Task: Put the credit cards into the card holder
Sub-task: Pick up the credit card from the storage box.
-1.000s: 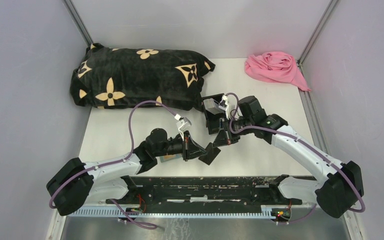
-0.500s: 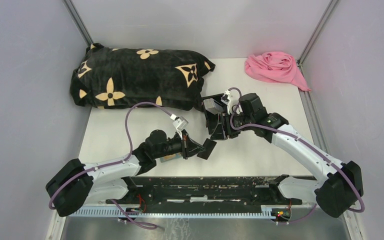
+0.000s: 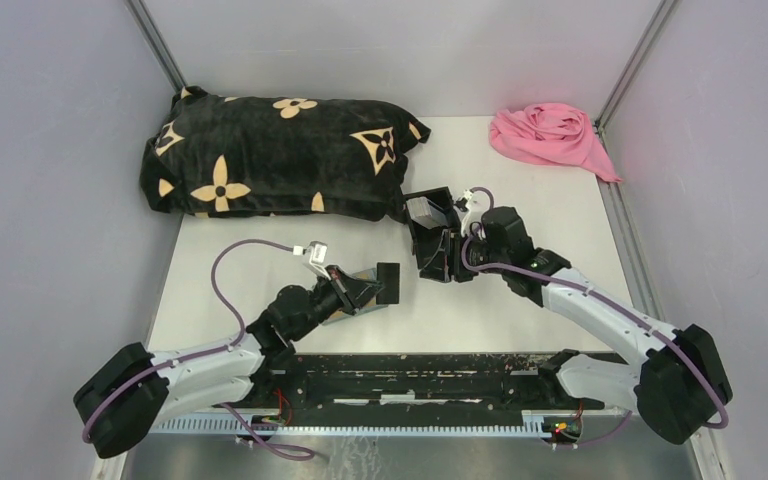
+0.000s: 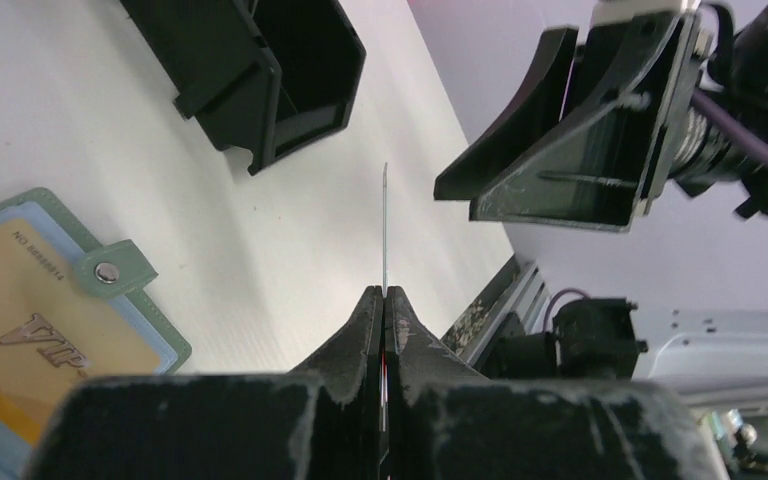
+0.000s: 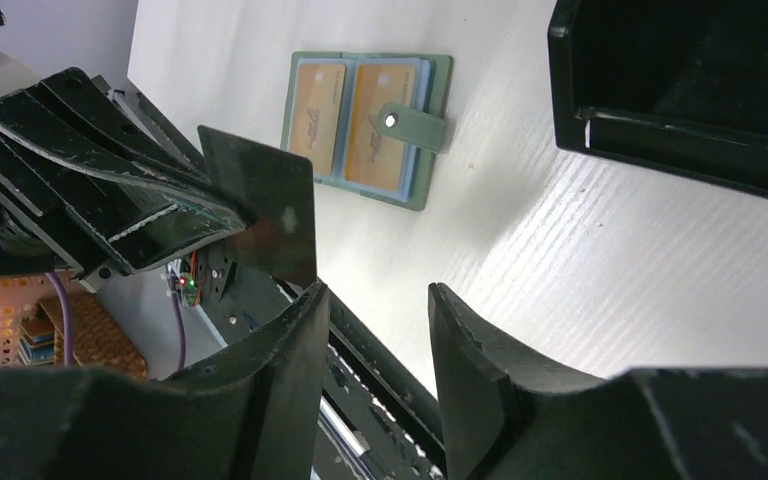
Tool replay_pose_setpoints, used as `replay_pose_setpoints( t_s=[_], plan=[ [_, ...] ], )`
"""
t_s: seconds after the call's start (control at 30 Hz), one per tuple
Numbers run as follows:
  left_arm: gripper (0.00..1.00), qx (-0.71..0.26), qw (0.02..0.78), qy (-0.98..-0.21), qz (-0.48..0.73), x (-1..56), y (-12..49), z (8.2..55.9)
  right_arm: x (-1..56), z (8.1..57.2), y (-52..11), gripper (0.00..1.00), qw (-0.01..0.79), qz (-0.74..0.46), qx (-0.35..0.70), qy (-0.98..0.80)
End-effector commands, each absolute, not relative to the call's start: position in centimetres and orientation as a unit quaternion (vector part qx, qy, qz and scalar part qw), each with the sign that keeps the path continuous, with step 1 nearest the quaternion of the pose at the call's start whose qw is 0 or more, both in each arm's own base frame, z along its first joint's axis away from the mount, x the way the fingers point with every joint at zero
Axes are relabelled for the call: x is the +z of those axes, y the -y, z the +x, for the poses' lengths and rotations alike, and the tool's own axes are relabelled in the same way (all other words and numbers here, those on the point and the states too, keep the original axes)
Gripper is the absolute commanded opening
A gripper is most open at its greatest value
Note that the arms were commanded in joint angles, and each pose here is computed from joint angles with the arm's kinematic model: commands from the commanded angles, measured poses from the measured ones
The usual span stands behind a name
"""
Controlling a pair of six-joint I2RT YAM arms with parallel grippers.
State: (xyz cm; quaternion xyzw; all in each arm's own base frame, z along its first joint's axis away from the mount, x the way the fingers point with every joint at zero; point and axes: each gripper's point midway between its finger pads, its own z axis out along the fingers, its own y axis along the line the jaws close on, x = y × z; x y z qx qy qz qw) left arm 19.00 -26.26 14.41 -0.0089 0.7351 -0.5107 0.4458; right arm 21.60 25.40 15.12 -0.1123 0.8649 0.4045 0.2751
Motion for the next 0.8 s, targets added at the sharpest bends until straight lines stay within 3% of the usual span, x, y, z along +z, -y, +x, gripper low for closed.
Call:
replay_pose_setpoints(
  t_s=[0.0,0.77],
  plan=[
    [0.03,-0.557,0.459,-0.684,-0.102,17.3,25.3,20.2,16.8,23.0,-27.7,0.47,0.313,-0.103,0.446,-0.832],
    [0.03,-0.597,0.422,-0.659,-0.173,17.0,25.3,20.7,15.6,23.3,-31.8,0.46,0.292,-0.091,0.519,-0.798]
  ],
)
